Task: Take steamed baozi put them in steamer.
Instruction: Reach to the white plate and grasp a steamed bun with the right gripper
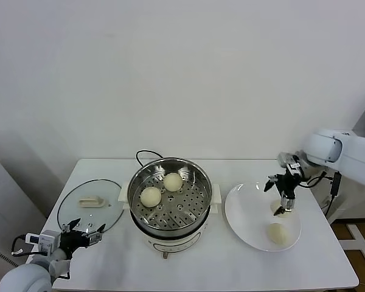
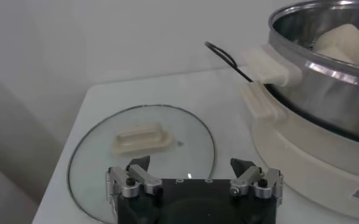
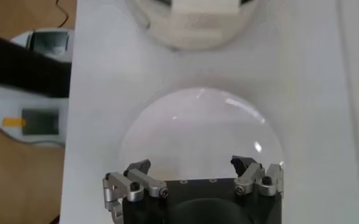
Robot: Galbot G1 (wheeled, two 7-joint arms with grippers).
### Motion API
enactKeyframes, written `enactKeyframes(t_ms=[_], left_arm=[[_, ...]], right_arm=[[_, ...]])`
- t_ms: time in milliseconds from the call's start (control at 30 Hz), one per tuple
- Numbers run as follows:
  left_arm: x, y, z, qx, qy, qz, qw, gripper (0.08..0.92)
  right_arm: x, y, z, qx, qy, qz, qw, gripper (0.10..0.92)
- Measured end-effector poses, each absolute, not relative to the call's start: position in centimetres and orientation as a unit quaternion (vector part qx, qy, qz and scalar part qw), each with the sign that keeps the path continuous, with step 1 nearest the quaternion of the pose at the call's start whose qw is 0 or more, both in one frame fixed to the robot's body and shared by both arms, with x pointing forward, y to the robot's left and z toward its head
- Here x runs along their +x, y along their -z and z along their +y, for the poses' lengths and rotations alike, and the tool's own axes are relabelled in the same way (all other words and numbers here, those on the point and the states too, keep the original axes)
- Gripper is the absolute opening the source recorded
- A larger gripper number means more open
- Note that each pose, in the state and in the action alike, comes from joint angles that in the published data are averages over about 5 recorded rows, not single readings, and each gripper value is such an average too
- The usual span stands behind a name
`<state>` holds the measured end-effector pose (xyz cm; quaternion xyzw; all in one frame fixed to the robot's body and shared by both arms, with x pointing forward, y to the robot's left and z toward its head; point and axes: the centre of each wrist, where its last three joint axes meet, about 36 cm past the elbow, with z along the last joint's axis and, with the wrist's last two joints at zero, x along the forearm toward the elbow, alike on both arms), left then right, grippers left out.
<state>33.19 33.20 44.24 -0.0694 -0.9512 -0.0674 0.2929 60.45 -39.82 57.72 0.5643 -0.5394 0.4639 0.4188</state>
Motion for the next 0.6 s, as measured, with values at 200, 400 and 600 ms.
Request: enactKeyframes(t_ms=[200,400,600], left_arm=[[33.1,-44.3,33.1,-0.07,0.067,-0.951,0.293,0.823],[33.1,-44.2,33.2,-0.069,0.068,-0.951,0.294,0.823],[33.1,-44.1,33.2,-0.068,0.067,-0.951,0.295,0.823]], right_arm=[[60.1,-55.5,-40.6,0.571,-0.47,-0.525,0.42,0.823],[60.0,-53.3,-40.9,0.579,-0.478,-0.509,0.421,0.823],[59.9,-51.3,-41.3,0.585,-0.485,-0.49,0.427,0.823]])
